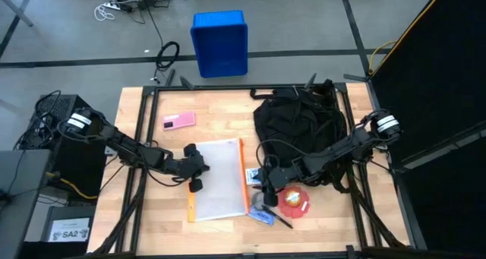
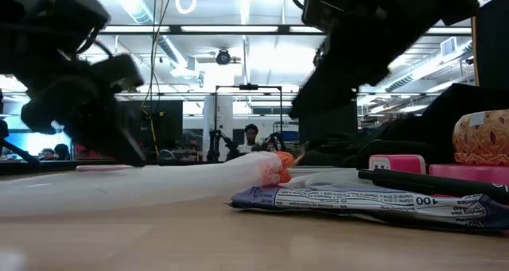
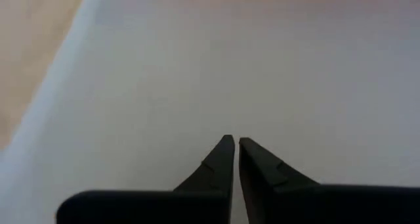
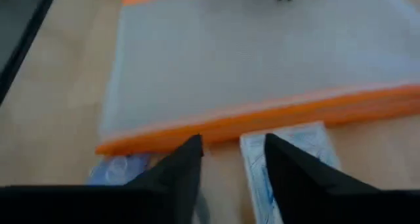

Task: Unpack backpack
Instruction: Prepare the zip bag to put the objects

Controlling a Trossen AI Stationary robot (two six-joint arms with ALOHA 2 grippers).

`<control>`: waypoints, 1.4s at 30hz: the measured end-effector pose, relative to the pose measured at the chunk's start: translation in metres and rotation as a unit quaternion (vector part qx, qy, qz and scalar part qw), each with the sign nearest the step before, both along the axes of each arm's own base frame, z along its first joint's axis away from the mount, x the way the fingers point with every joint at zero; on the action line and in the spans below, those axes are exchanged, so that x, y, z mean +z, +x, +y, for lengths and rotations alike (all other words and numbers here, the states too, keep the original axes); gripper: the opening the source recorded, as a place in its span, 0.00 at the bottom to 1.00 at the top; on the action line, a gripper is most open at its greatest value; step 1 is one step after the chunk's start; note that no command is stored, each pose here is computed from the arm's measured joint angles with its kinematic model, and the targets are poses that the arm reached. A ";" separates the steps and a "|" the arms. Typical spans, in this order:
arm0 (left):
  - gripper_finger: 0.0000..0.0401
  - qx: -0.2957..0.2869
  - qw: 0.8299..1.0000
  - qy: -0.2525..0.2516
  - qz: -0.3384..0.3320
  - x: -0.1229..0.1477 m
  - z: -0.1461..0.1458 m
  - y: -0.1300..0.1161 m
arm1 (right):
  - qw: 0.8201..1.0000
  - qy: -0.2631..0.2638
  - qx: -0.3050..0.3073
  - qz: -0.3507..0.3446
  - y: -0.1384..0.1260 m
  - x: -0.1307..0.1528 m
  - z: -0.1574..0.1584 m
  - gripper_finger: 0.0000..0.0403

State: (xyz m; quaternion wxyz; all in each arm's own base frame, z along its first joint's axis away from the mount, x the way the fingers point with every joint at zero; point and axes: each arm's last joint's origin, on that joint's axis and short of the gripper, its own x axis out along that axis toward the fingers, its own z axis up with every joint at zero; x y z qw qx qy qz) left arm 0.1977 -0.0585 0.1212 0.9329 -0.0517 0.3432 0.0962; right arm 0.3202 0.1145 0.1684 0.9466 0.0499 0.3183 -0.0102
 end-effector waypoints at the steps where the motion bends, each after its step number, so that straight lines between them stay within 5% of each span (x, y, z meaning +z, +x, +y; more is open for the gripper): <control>1: 0.00 -0.005 1.000 0.003 -0.003 0.002 -0.001 0.002 | 1.000 -0.014 -0.007 -0.003 0.000 0.000 -0.001 0.26; 11: 0.00 -0.076 0.993 -0.043 -0.084 0.035 -0.022 0.024 | 0.996 -0.072 -0.010 -0.041 0.004 0.005 -0.001 0.02; 16: 0.00 -0.265 0.929 -0.111 -0.233 0.061 -0.048 0.034 | 0.996 -0.077 0.012 -0.037 0.001 0.005 0.004 0.01; 19: 0.00 -0.315 0.897 -0.137 -0.278 0.070 -0.055 0.034 | 0.996 -0.077 0.019 -0.035 0.000 0.004 0.007 0.01; 23: 0.00 -0.269 0.928 -0.079 -0.244 0.076 -0.068 0.040 | 0.996 -0.078 0.024 -0.031 -0.001 0.004 0.010 0.00; 27: 0.00 -0.219 0.967 0.069 -0.114 0.093 -0.092 0.045 | 0.996 -0.078 0.025 -0.031 -0.002 0.004 0.010 0.01; 31: 0.00 -0.176 0.966 0.172 -0.074 0.128 -0.126 0.047 | 0.996 -0.079 0.025 -0.028 -0.002 0.003 0.010 0.03; 35: 0.00 -0.173 0.958 0.215 -0.074 0.137 -0.164 0.051 | 0.996 -0.080 0.025 -0.028 -0.002 0.003 0.010 0.05; 42: 0.00 -0.167 0.967 0.187 -0.042 0.077 -0.203 0.075 | 0.996 -0.080 0.025 -0.027 -0.002 0.003 0.010 0.07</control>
